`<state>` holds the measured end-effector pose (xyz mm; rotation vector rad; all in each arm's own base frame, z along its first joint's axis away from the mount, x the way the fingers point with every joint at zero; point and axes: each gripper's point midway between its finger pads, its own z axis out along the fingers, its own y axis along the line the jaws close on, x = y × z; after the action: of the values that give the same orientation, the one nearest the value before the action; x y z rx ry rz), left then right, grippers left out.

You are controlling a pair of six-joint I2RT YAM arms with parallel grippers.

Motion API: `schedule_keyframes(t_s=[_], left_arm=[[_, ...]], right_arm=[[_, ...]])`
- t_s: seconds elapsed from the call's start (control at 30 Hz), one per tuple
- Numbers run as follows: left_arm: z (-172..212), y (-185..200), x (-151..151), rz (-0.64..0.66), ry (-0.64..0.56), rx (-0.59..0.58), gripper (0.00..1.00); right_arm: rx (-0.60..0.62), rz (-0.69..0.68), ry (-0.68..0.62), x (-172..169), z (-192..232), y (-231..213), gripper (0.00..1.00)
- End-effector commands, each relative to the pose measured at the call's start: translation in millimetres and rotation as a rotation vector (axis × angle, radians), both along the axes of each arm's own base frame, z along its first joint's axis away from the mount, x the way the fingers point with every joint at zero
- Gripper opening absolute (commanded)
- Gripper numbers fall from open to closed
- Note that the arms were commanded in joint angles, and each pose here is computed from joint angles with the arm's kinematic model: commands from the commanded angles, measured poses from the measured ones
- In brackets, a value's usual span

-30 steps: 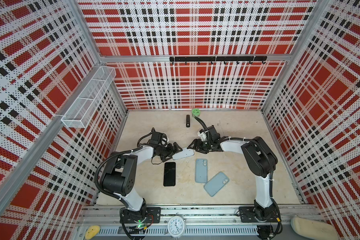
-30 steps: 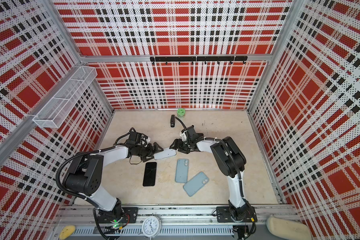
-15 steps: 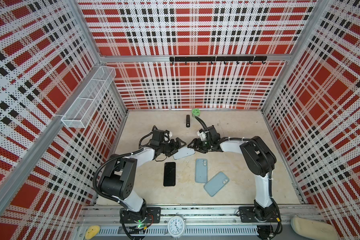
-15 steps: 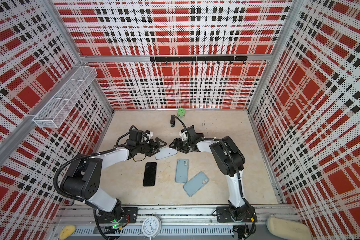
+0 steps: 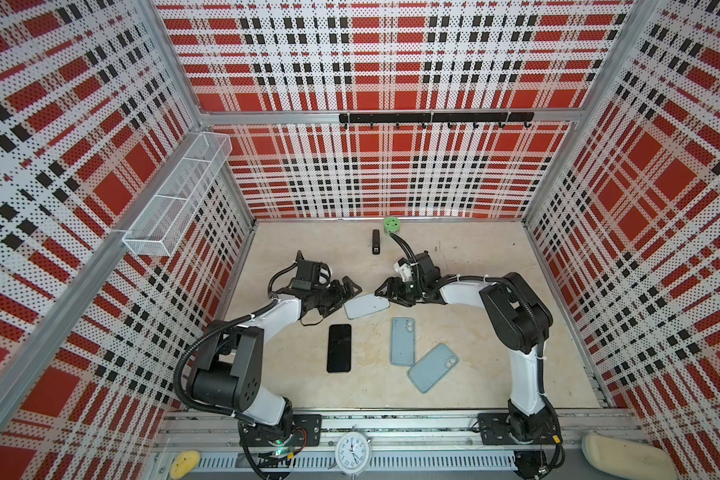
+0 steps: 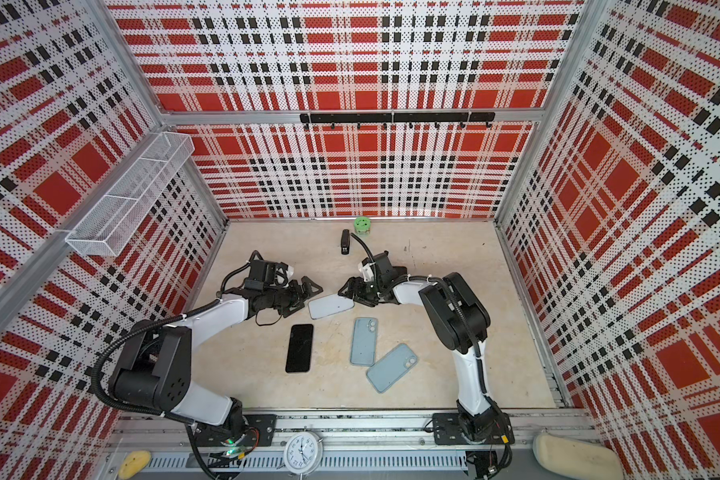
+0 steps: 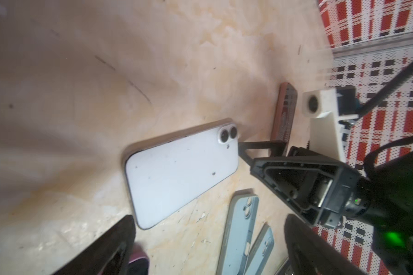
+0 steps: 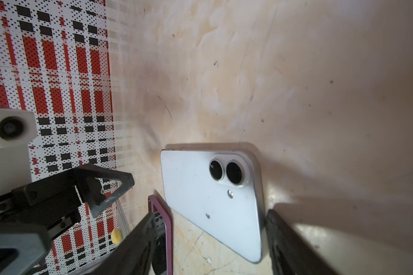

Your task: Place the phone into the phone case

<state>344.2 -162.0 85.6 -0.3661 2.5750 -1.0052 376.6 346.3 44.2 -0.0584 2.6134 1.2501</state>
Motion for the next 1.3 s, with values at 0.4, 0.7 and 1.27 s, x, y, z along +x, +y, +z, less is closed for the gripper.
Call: schedule_keyframes(t_s=[0.4, 0.7, 1.27], left_arm=[[-39, -6, 1, -0.033, 0.090, 0.009, 1.00], [-45, -23, 2, -0.058, 0.095, -0.024, 0.99], [48, -57, 34, -0.061, -0.189, -0.237, 1.00]], right_arm=[[-0.054, 0.006, 0.065, -13, -28, -4, 0.74], [-0.050, 0.010, 0.074, -14, -30, -3, 0.74], [-0.038, 0.024, 0.094, -22, -39, 3, 0.73]])
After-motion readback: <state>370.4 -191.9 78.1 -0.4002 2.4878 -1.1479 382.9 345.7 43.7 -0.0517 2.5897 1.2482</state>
